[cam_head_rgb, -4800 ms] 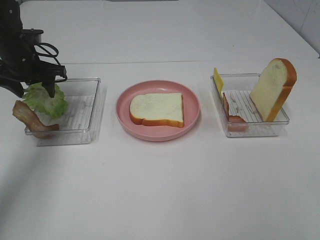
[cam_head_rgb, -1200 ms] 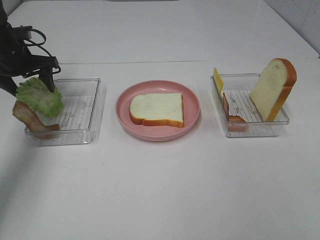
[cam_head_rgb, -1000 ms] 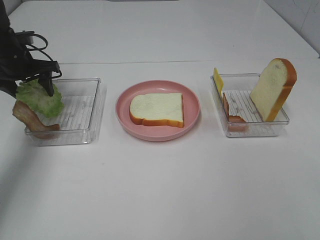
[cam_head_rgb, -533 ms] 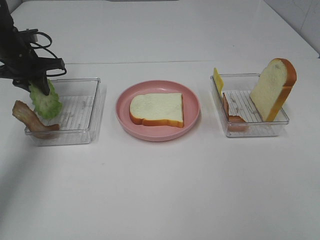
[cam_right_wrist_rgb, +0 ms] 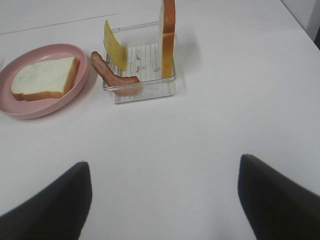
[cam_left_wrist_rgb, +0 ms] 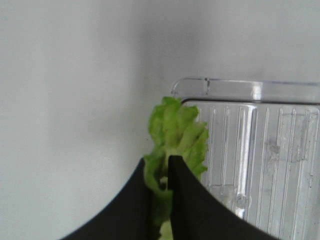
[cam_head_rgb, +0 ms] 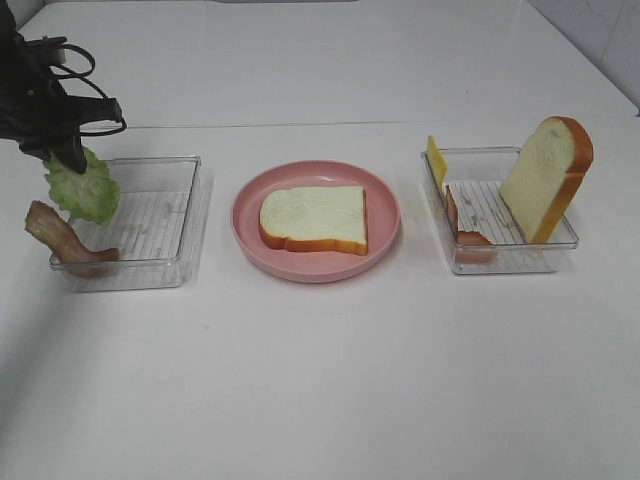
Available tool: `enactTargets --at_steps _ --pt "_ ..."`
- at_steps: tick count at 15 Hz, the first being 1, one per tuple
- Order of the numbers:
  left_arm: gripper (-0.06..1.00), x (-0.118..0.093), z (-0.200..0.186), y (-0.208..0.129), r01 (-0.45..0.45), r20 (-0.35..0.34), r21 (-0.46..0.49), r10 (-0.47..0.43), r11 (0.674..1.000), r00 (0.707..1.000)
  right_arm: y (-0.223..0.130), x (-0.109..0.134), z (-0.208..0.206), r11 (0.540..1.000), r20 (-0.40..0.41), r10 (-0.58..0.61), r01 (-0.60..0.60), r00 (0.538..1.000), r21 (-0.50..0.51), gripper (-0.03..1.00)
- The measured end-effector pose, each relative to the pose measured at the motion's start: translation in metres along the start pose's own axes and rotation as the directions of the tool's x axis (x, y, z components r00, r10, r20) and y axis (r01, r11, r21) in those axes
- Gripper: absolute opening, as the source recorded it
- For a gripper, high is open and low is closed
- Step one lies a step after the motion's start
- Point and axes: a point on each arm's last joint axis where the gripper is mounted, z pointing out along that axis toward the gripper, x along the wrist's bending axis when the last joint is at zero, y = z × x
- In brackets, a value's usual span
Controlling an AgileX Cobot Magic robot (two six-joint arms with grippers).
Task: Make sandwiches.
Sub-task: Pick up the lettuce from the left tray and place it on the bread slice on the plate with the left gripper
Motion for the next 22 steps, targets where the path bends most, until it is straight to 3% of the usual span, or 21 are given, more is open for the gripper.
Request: enactTargets --at_steps 6,8,11,15,18,22 --pt "0.11 0.0 -0.001 -0.002 0.013 0.01 0.024 -0.013 1.0 1.0 0.0 0.0 0.0 1.0 0.0 0.0 0.0 1.0 0.0 0.75" --pt "0.02 -0.001 -0.001 -0.002 0.023 0.024 0.027 -0.024 0.999 0.999 0.0 0.0 0.0 1.0 0.0 0.0 0.0 1.0 0.0 0.75" --pt "0.01 -0.001 0.0 -0.002 0.026 0.027 0.031 -0.027 0.999 0.999 0.0 0.0 0.0 1.0 0.0 0.0 0.0 1.0 0.0 0.75" --pt "0.01 -0.006 -0.025 0.002 0.03 0.053 -0.023 -0.028 0.999 0.998 0.0 0.0 0.0 1.0 0.0 0.0 0.0 1.0 0.0 0.75" --pt "0.01 -0.013 -0.042 0.004 0.028 0.114 -0.052 -0.022 0.998 0.993 0.0 0.0 0.0 1.0 0.0 0.0 0.0 1.0 0.0 0.75" --pt "0.01 -0.033 -0.051 0.008 0.06 0.338 -0.068 -0.033 0.996 0.94 0.0 0.0 0.0 1.0 0.0 0.0 0.0 1.0 0.0 0.75"
